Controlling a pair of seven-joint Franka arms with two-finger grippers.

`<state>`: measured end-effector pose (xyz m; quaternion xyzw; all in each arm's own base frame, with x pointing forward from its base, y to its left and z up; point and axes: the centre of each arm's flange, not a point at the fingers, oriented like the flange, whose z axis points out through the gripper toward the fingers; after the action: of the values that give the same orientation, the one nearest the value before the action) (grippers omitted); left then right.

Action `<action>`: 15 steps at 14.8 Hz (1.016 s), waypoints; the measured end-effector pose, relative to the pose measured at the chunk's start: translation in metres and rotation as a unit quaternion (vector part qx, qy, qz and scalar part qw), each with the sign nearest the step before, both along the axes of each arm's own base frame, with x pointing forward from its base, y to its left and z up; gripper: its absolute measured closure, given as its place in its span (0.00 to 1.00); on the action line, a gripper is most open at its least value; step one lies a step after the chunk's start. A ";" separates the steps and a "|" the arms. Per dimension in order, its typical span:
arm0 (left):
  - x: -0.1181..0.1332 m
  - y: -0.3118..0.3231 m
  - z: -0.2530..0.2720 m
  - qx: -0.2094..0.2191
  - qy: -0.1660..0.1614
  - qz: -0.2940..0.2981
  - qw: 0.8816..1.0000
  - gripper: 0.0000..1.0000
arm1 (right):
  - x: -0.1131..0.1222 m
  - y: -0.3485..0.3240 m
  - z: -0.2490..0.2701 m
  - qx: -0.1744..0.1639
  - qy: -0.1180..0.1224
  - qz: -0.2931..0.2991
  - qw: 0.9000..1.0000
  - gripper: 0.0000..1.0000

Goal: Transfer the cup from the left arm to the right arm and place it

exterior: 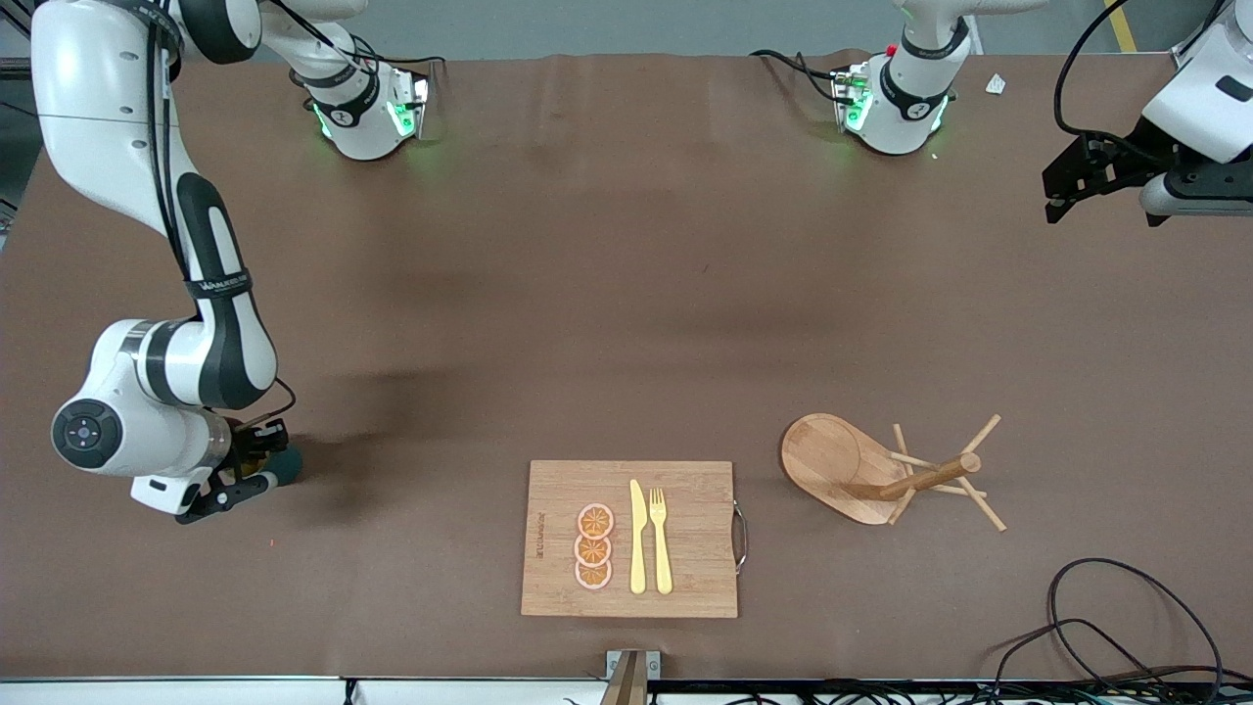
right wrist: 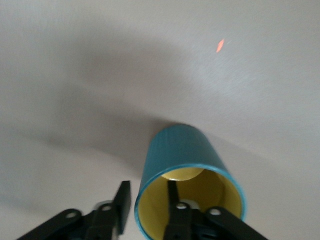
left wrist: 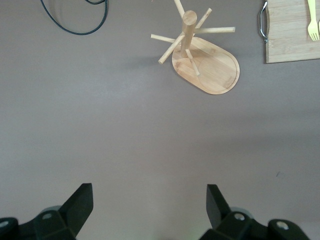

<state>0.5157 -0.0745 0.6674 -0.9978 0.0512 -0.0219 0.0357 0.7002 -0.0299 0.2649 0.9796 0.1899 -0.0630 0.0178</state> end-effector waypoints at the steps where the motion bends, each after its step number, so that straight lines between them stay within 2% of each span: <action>1: 0.000 -0.001 0.000 0.000 0.000 -0.001 1.000 0.00 | 0.004 0.000 0.010 -0.001 -0.010 -0.006 1.000 0.45; 5: 0.000 -0.001 0.001 0.000 -0.001 -0.001 1.000 0.00 | 0.013 0.004 0.093 0.002 -0.072 -0.023 0.997 0.07; 6: 0.000 -0.001 0.001 0.000 -0.001 -0.001 1.000 0.00 | 0.011 0.006 0.120 0.004 -0.088 -0.032 0.996 0.00; 9: 0.000 -0.001 0.001 0.000 -0.001 -0.001 1.000 0.00 | -0.001 0.014 0.196 0.013 -0.134 -0.081 0.988 0.00; 13: -0.001 -0.003 0.002 0.000 -0.002 -0.003 1.000 0.00 | -0.039 0.015 0.278 0.022 -0.135 -0.169 0.976 0.00; 15: -0.002 -0.007 0.002 0.000 -0.002 -0.007 1.000 0.00 | -0.063 0.017 0.314 0.026 -0.127 -0.196 0.972 0.00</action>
<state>0.5140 -0.0818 0.6692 -0.9974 0.0579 -0.0240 0.0361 0.6372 -0.0131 0.5790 0.9979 -0.0076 0.0644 0.0037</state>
